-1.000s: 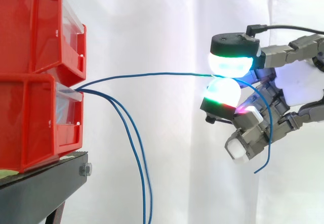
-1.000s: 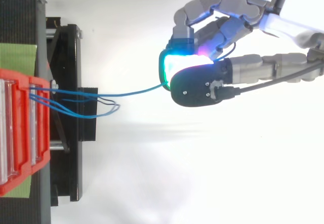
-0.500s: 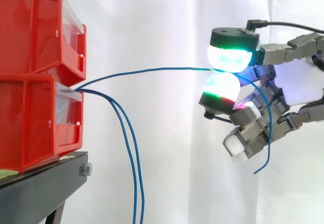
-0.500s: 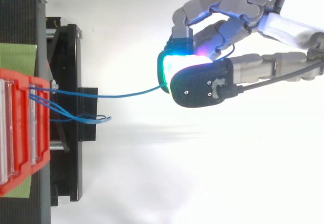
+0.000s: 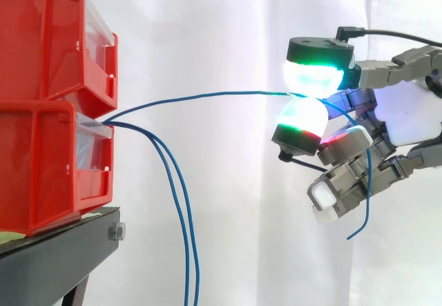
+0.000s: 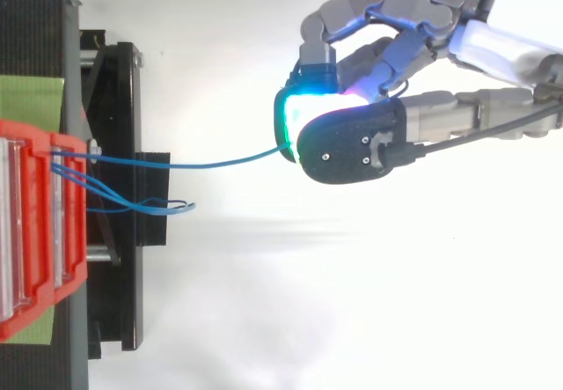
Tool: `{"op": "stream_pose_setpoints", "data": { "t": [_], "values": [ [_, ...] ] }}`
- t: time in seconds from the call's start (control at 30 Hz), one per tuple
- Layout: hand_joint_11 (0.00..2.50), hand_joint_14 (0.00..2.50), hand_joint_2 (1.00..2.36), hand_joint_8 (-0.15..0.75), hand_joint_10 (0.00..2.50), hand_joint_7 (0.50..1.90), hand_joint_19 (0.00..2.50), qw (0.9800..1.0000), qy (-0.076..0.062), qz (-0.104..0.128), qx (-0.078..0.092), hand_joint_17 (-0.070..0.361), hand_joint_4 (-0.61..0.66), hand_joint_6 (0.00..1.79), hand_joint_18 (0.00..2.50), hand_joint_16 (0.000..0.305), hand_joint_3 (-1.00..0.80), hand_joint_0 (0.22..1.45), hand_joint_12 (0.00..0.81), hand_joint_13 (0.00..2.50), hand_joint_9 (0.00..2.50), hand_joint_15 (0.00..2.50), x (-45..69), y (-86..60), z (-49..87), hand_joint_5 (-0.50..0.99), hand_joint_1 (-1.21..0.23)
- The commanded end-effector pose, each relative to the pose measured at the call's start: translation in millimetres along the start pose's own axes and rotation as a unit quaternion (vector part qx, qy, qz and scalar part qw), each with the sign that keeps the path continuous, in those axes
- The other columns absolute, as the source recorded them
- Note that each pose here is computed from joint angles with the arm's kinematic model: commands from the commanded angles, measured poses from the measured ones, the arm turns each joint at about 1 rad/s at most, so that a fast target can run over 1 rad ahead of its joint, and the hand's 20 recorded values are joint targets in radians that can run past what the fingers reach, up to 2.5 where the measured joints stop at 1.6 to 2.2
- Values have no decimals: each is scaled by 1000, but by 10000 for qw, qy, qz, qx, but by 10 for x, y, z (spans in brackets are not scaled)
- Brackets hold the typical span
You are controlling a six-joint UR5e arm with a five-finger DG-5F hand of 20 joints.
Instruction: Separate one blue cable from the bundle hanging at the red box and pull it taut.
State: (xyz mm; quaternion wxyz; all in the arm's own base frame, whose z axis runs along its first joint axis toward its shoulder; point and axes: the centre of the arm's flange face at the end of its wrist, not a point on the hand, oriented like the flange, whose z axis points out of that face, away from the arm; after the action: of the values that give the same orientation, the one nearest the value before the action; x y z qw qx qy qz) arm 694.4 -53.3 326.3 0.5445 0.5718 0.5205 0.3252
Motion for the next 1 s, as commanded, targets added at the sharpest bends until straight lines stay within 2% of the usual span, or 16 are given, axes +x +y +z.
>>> {"op": "stream_pose_setpoints", "data": {
  "t": [0.0, 0.1, 0.23, 0.27, 0.33, 0.37, 0.4, 0.5, 0.53, 0.6, 0.67, 0.73, 0.8, 0.97],
  "values": [
    [1538, 25, 1016, 231, 17, 1277, 424, 10000, 1, 17, -7, 111, -150, 933, 449, 49, -334, 755, 354, 792, 1148, 707, 2, 6, -3, -231, -728],
    [1544, 27, 1017, 231, 16, 1264, 433, 10000, 1, 45, 0, 111, -156, 936, 449, 49, -328, 754, 351, 803, 1155, 715, 6, -9, 1, -230, -729],
    [1594, 26, 1018, 224, 14, 1250, 426, 9998, -6, 221, 1, 109, -151, 938, 458, 49, -327, 753, 355, 833, 1174, 758, 19, -47, 23, -230, -730],
    [1668, 30, 1017, 225, 11, 1244, 423, 9996, -2, 288, 70, 107, -148, 939, 470, 47, -327, 754, 353, 879, 1195, 834, 20, -128, 28, -230, -729],
    [1701, 29, 1016, 232, 8, 1226, 424, 9993, 15, 349, 95, 94, -147, 940, 497, 42, -336, 756, 356, 938, 1201, 935, 31, -178, 14, -230, -727],
    [1718, 30, 1015, 235, 8, 1221, 461, 9989, 1, 440, 153, 88, -143, 939, 522, 39, -340, 757, 350, 976, 1200, 1008, 18, -342, 2, -230, -726],
    [1722, 29, 1015, 237, 7, 1214, 519, 9988, 1, 479, 140, 84, -141, 939, 573, 37, -342, 758, 340, 1045, 1191, 1149, 16, -390, 9, -230, -725],
    [1716, 23, 1015, 241, 5, 1204, 629, 9979, -31, 645, -51, 83, -131, 938, 636, 37, -349, 760, 326, 1138, 1179, 1361, 23, -483, 34, -231, -720],
    [1731, 23, 1015, 240, 5, 1208, 653, 9973, -51, 712, -180, 83, -133, 938, 647, 37, -347, 759, 323, 1147, 1176, 1376, 28, -536, 59, -231, -721],
    [1739, 12, 1015, 248, 3, 1191, 796, 9969, -47, 736, -263, 87, -129, 938, 729, 39, -353, 762, 311, 1209, 1170, 1626, 42, -527, 65, -231, -721],
    [1726, 2, 1015, 248, 1, 1193, 913, 9969, -56, 727, -290, 91, -126, 937, 785, 40, -354, 764, 310, 1238, 1164, 1765, 43, -539, 68, -231, -720],
    [1727, 164, 1015, 242, 1, 1194, 1060, 9971, -50, 703, -304, 96, -123, 936, 857, 42, -356, 765, 310, 1220, 1163, 1789, 49, -543, 76, -231, -720],
    [1723, 560, 1015, 249, 3, 1193, 1206, 9974, -60, 654, -309, 93, -125, 936, 914, 41, -354, 765, 314, 1158, 1165, 1714, 39, -537, 80, -231, -720],
    [1740, 816, 1015, 252, 0, 1193, 1281, 9976, -65, 641, -268, 90, -119, 935, 933, 40, -358, 766, 310, 1112, 1164, 1666, 32, -545, 67, -231, -719]
  ]
}}
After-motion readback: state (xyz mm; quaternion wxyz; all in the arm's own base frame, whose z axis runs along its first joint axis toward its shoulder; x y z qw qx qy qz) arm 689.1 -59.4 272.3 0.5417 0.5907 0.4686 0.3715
